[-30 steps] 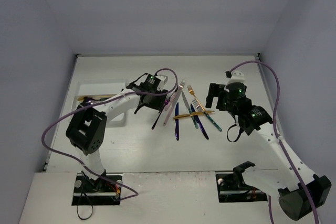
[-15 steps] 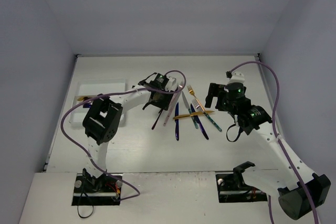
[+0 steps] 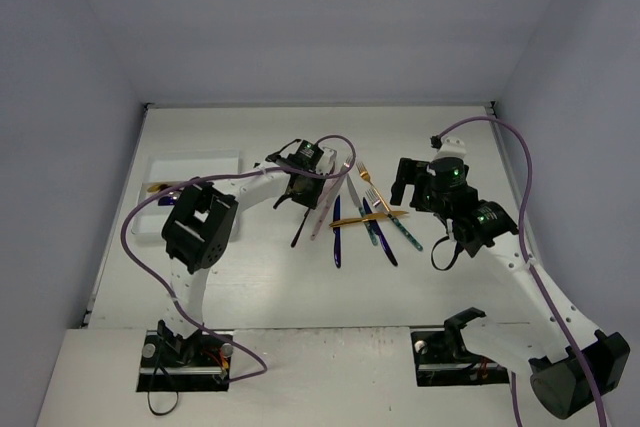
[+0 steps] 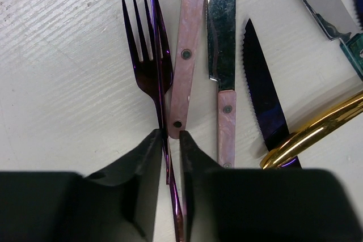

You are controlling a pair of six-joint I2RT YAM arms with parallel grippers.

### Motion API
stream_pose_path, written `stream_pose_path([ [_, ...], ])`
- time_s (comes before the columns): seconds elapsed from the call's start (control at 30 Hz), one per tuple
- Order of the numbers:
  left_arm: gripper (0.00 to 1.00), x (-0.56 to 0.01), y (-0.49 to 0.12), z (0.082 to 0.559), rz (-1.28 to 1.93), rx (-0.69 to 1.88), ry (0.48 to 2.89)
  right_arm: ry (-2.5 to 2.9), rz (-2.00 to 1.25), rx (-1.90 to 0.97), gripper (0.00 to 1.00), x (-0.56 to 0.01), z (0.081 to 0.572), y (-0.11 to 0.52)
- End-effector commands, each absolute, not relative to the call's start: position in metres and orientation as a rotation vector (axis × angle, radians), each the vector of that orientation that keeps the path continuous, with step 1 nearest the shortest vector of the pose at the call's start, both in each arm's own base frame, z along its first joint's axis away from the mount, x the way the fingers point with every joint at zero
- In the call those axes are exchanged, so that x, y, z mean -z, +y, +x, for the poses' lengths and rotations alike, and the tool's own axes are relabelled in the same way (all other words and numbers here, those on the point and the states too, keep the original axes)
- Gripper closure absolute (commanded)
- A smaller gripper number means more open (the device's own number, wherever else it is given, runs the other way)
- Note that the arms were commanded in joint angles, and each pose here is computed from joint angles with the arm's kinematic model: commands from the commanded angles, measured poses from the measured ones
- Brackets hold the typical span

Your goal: Sort the eating utensils into containers

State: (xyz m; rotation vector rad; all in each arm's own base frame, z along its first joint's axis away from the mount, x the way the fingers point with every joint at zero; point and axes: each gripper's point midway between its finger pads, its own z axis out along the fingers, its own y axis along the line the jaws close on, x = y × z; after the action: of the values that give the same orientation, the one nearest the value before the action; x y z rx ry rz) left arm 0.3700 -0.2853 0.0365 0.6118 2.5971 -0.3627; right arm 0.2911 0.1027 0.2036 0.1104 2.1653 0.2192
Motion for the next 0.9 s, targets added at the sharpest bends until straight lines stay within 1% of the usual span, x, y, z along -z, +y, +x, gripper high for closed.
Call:
stream_pose_path([
  [0.0, 0.9, -0.064, -0.296, 0.383, 0.608, 0.396, 2.52, 2.119, 0.131, -0.234, 0.01, -0.212, 0.299, 0.103],
  [0.33, 0.91, -0.071, -0.293, 0.381, 0.595, 0.388, 2.513, 2.135, 0.128, -0.232, 0.0, -0.208, 0.301, 0.105],
  [0.37, 0.93, -0.07, -0.293, 0.381, 0.595, 0.385, 2.516, 2.133, 0.127, -0.23, 0.0, -0.209, 0.301, 0.105],
  [0.4, 1.0, -0.071, -0.292, 0.382, 0.591, 0.375, 2.514, 2.135, 0.127, -0.229, 0.0, -0.208, 0.301, 0.105],
  [0.87, 1.0, -0.094, -0.286, 0.391, 0.528, 0.338, 2.455, 2.131, 0.122, -0.229, 0.0, -0.21, 0.302, 0.105],
])
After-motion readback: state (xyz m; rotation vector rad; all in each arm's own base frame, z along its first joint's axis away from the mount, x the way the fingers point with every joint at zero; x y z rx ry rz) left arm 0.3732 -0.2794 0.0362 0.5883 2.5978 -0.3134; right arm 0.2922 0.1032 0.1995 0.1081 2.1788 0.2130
